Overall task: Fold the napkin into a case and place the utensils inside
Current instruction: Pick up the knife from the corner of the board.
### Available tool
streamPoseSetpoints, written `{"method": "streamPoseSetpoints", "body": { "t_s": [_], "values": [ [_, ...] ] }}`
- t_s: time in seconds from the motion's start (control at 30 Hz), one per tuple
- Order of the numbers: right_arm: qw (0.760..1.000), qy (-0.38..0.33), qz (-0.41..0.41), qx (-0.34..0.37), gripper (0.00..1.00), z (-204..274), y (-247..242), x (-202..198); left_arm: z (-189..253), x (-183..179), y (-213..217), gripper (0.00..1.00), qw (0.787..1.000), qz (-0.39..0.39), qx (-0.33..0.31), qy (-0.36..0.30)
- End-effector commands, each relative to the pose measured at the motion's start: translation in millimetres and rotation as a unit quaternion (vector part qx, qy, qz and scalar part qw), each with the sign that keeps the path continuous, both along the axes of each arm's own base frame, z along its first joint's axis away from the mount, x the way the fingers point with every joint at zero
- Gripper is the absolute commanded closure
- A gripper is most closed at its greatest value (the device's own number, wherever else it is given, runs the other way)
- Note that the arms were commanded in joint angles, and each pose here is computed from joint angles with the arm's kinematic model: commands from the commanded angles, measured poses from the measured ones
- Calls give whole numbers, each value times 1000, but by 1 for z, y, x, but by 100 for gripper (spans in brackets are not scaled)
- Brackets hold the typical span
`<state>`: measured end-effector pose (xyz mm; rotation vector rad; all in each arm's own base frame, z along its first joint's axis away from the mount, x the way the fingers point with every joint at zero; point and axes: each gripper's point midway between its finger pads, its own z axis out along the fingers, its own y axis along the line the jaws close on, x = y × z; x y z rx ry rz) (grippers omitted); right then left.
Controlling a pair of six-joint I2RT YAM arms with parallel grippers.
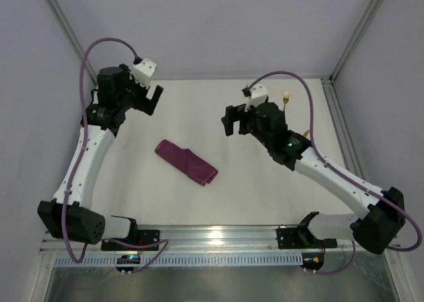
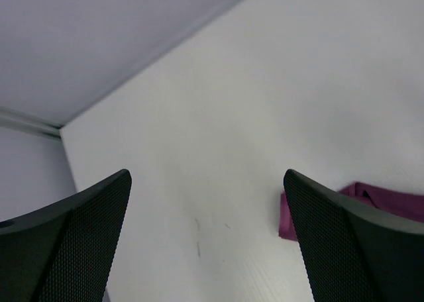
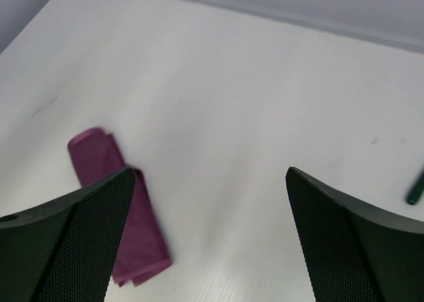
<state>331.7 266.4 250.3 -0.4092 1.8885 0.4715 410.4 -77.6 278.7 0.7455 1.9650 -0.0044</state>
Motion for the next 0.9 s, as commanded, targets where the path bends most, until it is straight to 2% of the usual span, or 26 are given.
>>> {"method": "streamPoseSetpoints", "body": {
  "t_s": [0.0,0.03,0.13,0.2,0.23,0.27,0.3,0.33,0.43,0.5,0.53,0.63,0.73,0.87],
  "values": [
    [983,-55,-177,-14,1,31,-87,25,74,-8,27,1,986,118,-65,-102],
    [977,-38,-208,6,1,28,-101,24,79,-10,30,1,980,145,-93,-103],
    [964,29,-262,33,2,5,-147,21,67,-21,19,1,983,126,-128,-47],
    [947,103,-305,15,14,-36,-173,13,47,-26,22,1,981,142,-128,-19],
    [930,129,-345,15,29,-52,-200,14,25,-30,25,1,979,160,-126,5],
    [917,162,-363,16,35,-74,-211,9,13,-32,32,1,977,180,-117,16],
    [917,197,-346,28,41,-93,-208,8,1,-35,32,1,976,181,-113,30],
    [901,225,-370,43,47,-114,-227,4,-21,-41,39,1,974,198,-95,50],
    [889,251,-373,83,50,-137,-237,6,-48,-49,49,1,972,209,-78,70],
    [876,259,-400,78,50,-149,-253,4,-74,-56,54,2,971,209,-64,95],
    [868,265,-415,61,50,-157,-261,3,-82,-57,60,15,970,214,-61,100],
    [853,281,-438,31,50,-166,-281,3,-110,-57,68,36,967,212,-45,131],
    [844,311,-436,27,50,-182,-287,8,-133,-58,70,39,964,206,-40,163],
    [827,355,-436,6,51,-211,-291,14,-152,-60,73,39,961,209,-28,179]
  ]
}}
